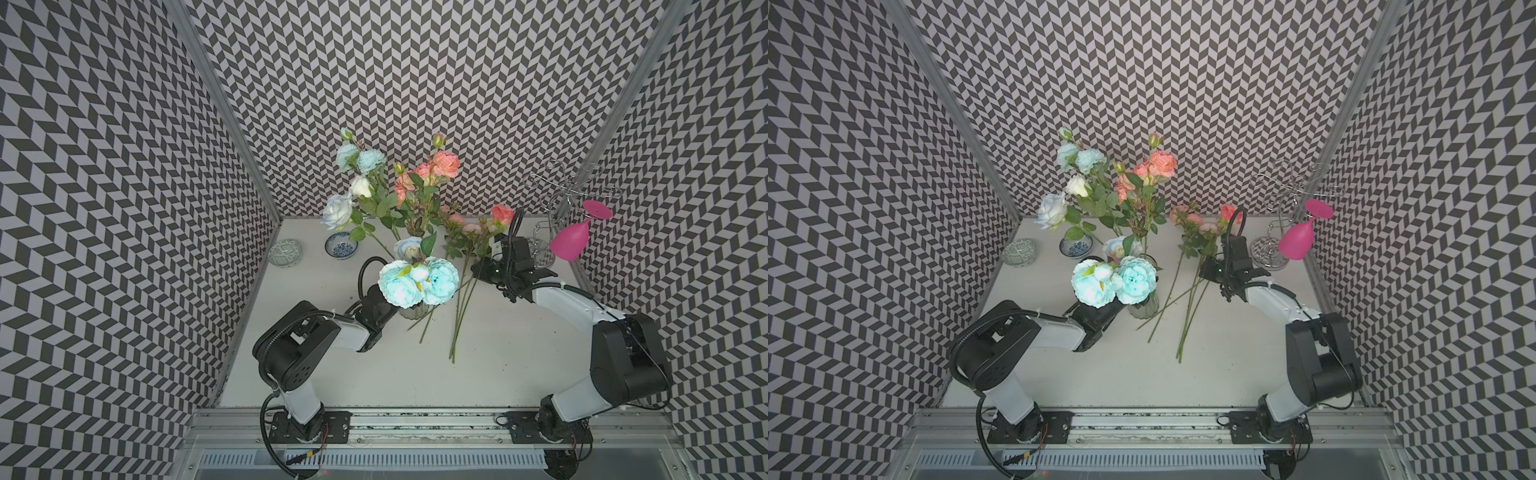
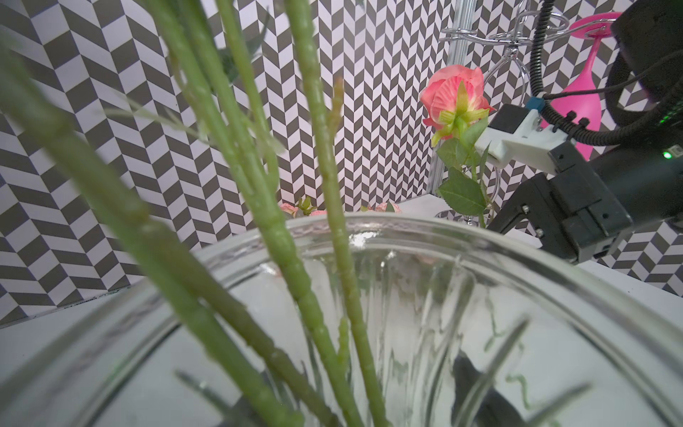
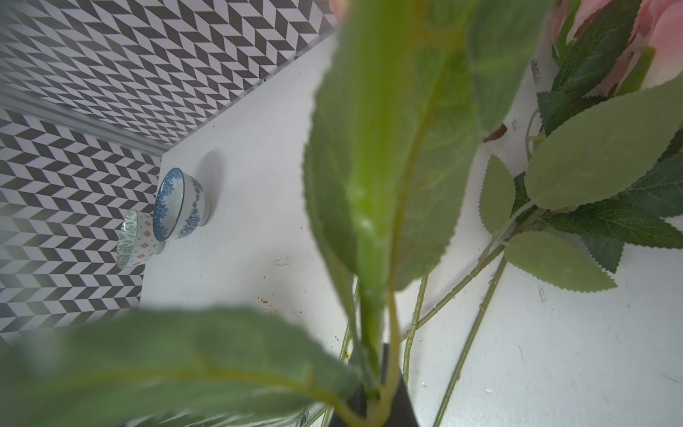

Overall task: Pick out pink flowers from the vase
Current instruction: Place the flower at the center of the board.

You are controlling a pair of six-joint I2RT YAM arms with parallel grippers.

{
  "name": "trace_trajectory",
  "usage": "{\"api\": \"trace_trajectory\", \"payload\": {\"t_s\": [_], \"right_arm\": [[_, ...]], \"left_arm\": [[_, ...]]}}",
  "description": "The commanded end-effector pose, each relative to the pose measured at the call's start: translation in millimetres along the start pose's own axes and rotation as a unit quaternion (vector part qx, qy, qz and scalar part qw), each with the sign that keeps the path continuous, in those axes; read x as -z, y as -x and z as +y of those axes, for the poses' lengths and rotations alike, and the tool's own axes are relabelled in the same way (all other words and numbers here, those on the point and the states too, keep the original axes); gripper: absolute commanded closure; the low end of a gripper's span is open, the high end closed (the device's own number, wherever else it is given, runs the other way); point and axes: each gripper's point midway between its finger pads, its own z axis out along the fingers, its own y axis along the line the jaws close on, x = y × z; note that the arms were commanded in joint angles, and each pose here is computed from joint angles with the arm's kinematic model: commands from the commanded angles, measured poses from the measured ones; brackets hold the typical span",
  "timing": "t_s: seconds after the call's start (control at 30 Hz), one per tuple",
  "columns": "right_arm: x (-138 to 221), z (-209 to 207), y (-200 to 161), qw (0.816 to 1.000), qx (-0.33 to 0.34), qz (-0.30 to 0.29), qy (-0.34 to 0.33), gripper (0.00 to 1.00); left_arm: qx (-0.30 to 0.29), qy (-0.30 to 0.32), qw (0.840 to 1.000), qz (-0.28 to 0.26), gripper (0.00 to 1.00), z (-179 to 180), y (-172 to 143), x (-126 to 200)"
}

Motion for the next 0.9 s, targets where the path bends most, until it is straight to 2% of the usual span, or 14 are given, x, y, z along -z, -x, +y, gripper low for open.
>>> {"api": "trace_trajectory", "payload": {"t_s": [0.0,0.13,0.27,0.37,0.43,0.57,0.73,0.87], "right_arm": [[-4,-2,22,0.998,0.006,-0.058,-0.011,0.96],[-13,-7,20,0.998,-0.004,-0.059,-0.011,0.88],[-18,-8,18,0.998,-0.012,-0.056,-0.008,0.74],[-11,-4,23,0.998,-0.012,-0.067,-0.005,0.65],[-2,2,28,0.997,-0.009,-0.08,0.004,0.63],[34,42,41,0.988,0.029,-0.127,0.083,0.64],[91,95,49,0.957,0.089,-0.189,0.2,0.64],[113,129,35,0.934,0.131,-0.193,0.271,0.64]], "left_arm": [[0.013,-0.003,0.995,0.096,1.0,-3,-53,6],[0.014,-0.005,0.995,0.096,1.0,-3,-54,6],[0.008,-0.009,0.996,0.094,1.0,-5,-52,7],[0.004,-0.01,0.996,0.092,1.0,-5,-51,7],[0.002,-0.012,0.996,0.091,1.0,-5,-51,7],[-0.001,-0.02,0.996,0.09,1.0,-8,-52,8],[-0.01,-0.044,0.995,0.088,1.0,-15,-51,11],[-0.019,-0.063,0.995,0.08,1.0,-19,-49,17]]}}
